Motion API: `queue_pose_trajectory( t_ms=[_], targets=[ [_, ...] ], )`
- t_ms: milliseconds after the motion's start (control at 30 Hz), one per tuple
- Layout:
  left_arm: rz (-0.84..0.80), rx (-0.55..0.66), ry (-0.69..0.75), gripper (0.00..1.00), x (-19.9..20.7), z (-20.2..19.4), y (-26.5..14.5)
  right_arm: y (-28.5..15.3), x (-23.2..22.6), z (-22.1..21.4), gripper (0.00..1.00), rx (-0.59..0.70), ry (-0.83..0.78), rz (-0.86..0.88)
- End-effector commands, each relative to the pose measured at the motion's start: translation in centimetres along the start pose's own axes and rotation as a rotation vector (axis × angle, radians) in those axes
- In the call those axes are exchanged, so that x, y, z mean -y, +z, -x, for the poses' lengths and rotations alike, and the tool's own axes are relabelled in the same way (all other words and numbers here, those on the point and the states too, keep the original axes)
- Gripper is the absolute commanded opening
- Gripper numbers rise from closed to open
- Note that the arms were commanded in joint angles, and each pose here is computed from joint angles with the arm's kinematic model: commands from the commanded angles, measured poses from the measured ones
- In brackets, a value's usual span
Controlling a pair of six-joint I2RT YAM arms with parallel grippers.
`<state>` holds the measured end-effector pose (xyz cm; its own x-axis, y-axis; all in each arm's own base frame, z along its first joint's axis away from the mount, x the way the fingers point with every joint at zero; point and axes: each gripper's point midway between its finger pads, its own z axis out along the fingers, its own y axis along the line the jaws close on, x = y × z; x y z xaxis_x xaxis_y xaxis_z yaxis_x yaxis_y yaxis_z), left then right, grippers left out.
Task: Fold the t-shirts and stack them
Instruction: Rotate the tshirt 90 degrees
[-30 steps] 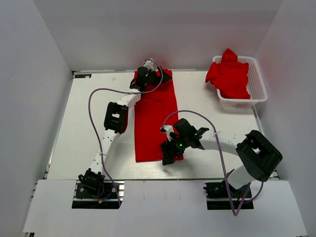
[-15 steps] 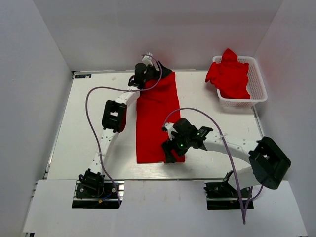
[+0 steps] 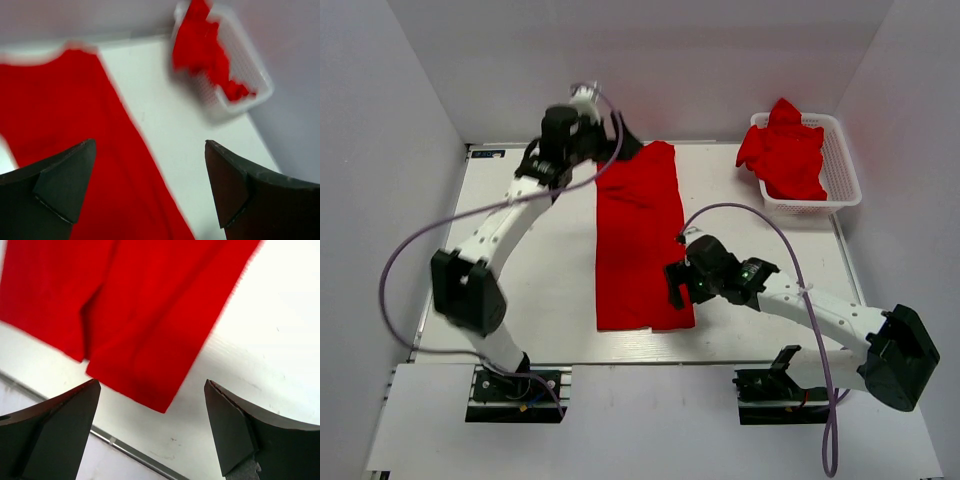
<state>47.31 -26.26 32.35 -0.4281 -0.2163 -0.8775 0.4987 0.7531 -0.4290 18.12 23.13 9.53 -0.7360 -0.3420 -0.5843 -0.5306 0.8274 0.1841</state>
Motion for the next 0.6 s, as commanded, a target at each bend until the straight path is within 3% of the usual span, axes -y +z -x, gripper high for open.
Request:
queue_pose_trajectory(
  t_ms=[0, 33, 200, 300, 367, 467, 567],
  targets=[
    [0.249, -0.241, -0.138, 1.00, -3.8, -12.5, -5.5, 0.3, 2.7, -2.1, 0.90, -0.033, 0.173, -0.165],
    [0.258, -0.341, -0.167, 1.00, -4.2, -17.9, -7.3, 0.5, 3.0, -2.8, 0.90, -0.050, 0.188, -0.177],
    [0.433, -0.574, -0.259, 1.00, -4.8, -27.1, -15.0, 1.3, 3.3, -5.8, 0.90, -0.107, 0.276, -0.184],
    [0.448, -0.700, -0.333, 1.00, -4.3, -33.3, -19.5, 2.0, 2.7, -6.2, 0.84, -0.107, 0.300, -0.153],
    [0.470, -0.741, -0.356, 1.00, -4.0, -34.7, -21.3, 2.3, 1.5, -6.1, 0.77, -0.107, 0.306, -0.081],
    [0.497, -0.728, -0.359, 1.00, -3.7, -34.8, -23.1, 2.7, 1.0, -6.0, 0.74, -0.099, 0.313, -0.048],
    [0.488, -0.737, -0.356, 0.92, -3.6, -35.9, -24.2, 2.9, 1.2, -6.2, 0.68, -0.107, 0.312, -0.064]
  ],
)
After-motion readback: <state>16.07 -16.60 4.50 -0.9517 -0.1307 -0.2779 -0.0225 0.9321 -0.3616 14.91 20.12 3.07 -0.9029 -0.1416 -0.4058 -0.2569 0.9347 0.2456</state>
